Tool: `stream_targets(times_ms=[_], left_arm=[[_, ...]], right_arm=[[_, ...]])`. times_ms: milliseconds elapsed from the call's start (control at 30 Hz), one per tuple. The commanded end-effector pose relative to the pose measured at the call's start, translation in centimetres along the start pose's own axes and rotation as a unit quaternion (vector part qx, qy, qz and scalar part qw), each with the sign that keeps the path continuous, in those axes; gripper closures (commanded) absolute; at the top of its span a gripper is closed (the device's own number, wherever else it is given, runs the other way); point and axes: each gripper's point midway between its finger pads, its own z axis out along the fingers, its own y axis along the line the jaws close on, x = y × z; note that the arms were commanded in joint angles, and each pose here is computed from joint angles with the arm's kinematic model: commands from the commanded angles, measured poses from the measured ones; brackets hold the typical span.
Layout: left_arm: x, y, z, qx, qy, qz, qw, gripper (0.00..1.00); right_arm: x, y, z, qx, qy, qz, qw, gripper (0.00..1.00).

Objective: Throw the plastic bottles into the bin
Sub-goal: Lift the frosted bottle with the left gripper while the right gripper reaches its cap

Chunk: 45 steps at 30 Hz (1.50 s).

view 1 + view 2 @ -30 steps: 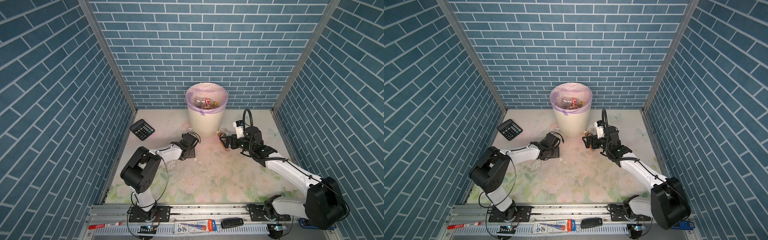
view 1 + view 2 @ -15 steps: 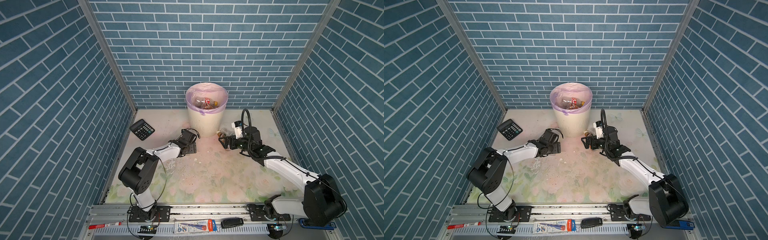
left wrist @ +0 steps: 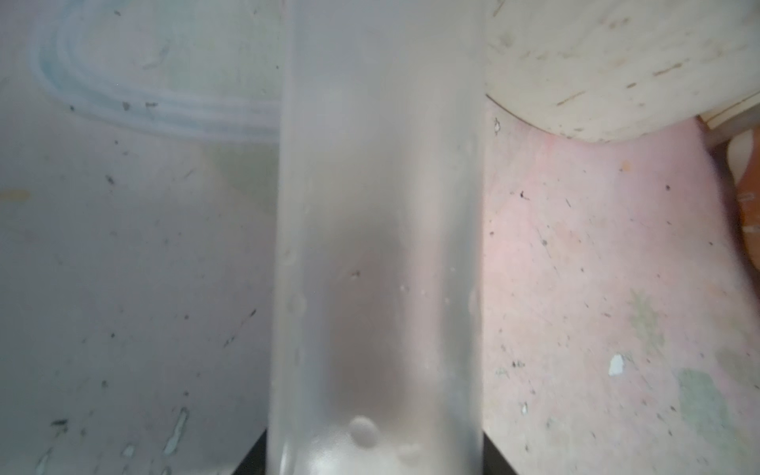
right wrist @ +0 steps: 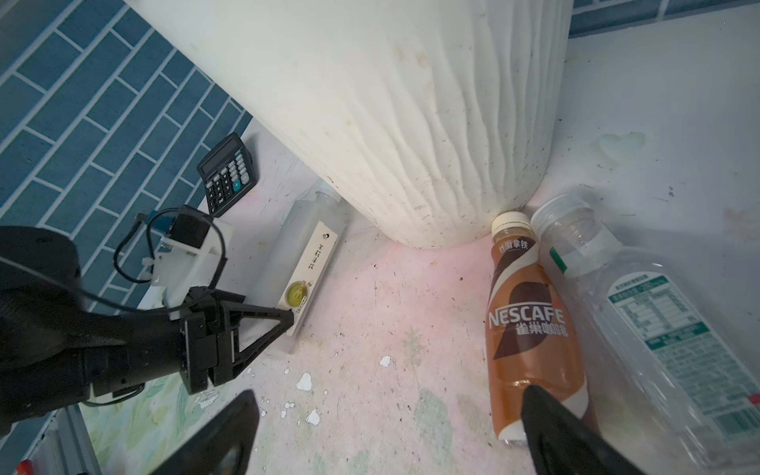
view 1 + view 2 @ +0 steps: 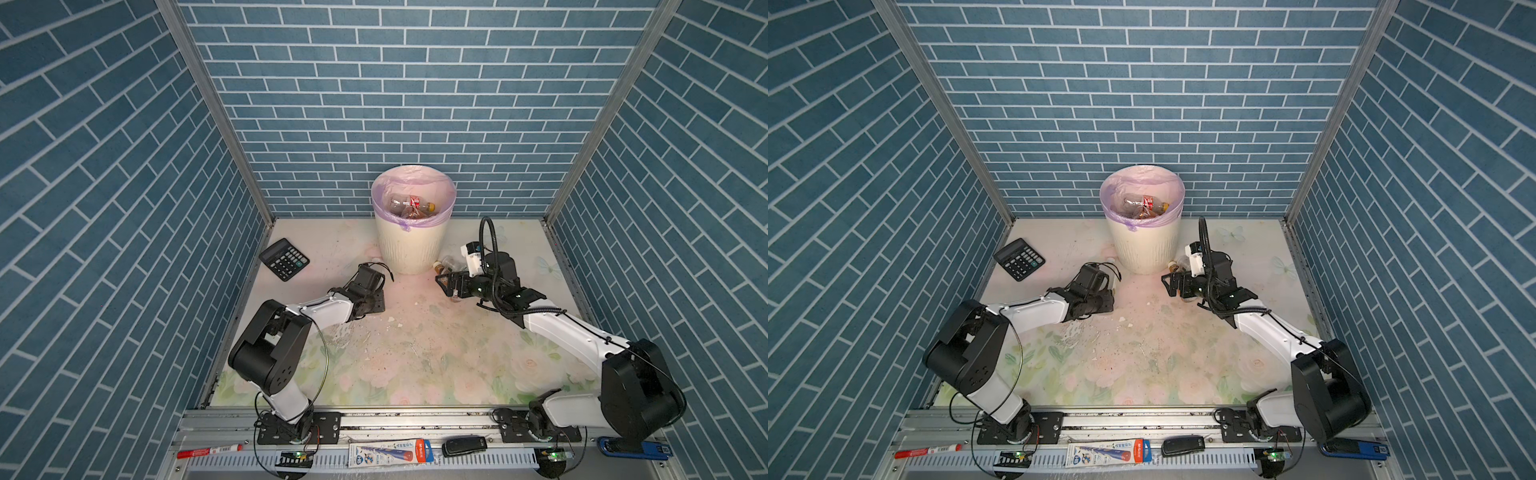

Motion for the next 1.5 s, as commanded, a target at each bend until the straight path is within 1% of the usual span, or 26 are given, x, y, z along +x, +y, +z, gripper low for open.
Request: stream_targets(times_ms=[0, 67, 200, 300, 367, 467, 567, 633, 800, 1000, 1133, 1233, 1467], left_arm=[[-1.9, -2.8, -2.4, 0.085, -0.036, 0.001, 0.996, 0.46], [-2.3, -3.8, -3.6, 0.114, -0.041, 0.005, 0.993, 0.46], [-2.1, -6.3, -5.5, 0.177, -0.026, 0.025, 0.984, 0.46], [-1.7, -7.3, -6.9, 0.204, -0.021, 0.038, 0.978, 0.46], [-1.3, -8.0, -7.6, 0.215, -0.013, 0.053, 0.975, 0.46], [-0.4, -9.6, -8.7, 0.230, -0.005, 0.090, 0.969, 0.46], [0.8, -10.8, -9.2, 0.231, 0.012, 0.121, 0.965, 0.46], [1.2, -11.8, -9.5, 0.238, 0.012, 0.134, 0.962, 0.46], [1.1, -15.1, -10.4, 0.268, 0.000, 0.162, 0.950, 0.46], [0.9, -19.5, -10.9, 0.297, -0.002, 0.208, 0.932, 0.47], [0.8, -21.5, -11.1, 0.305, -0.008, 0.226, 0.925, 0.47], [0.5, -22.3, -11.2, 0.309, -0.012, 0.230, 0.923, 0.47], [-0.1, -23.2, -11.5, 0.313, -0.027, 0.235, 0.920, 0.47]], right_arm=[[-3.1, 1.3, -0.1, -0.014, -0.023, 0.023, 0.999, 0.01], [-3.7, 1.5, 0.0, -0.016, -0.024, 0.043, 0.999, 0.01], [-4.7, 2.1, 0.5, -0.024, -0.018, 0.081, 0.996, 0.01], [-5.5, 2.7, 0.5, -0.038, -0.020, 0.102, 0.994, 0.03], [-5.8, 2.9, 0.4, -0.039, -0.016, 0.116, 0.992, 0.03], [-5.9, 2.9, 0.3, -0.036, -0.007, 0.134, 0.990, 0.04], [-5.7, 2.8, 0.2, -0.036, -0.004, 0.147, 0.989, 0.05], [-5.5, 2.6, 0.0, -0.033, -0.005, 0.155, 0.987, 0.06], [-5.3, 1.3, -0.9, -0.020, -0.014, 0.177, 0.984, 0.07], [-6.3, 0.5, -2.6, -0.040, -0.036, 0.203, 0.978, 0.13], [-7.0, -0.5, -3.7, -0.039, -0.053, 0.219, 0.974, 0.15], [-7.6, -1.5, -4.4, -0.039, -0.070, 0.236, 0.968, 0.20], [-8.5, -2.4, -4.5, -0.045, -0.083, 0.250, 0.964, 0.38]])
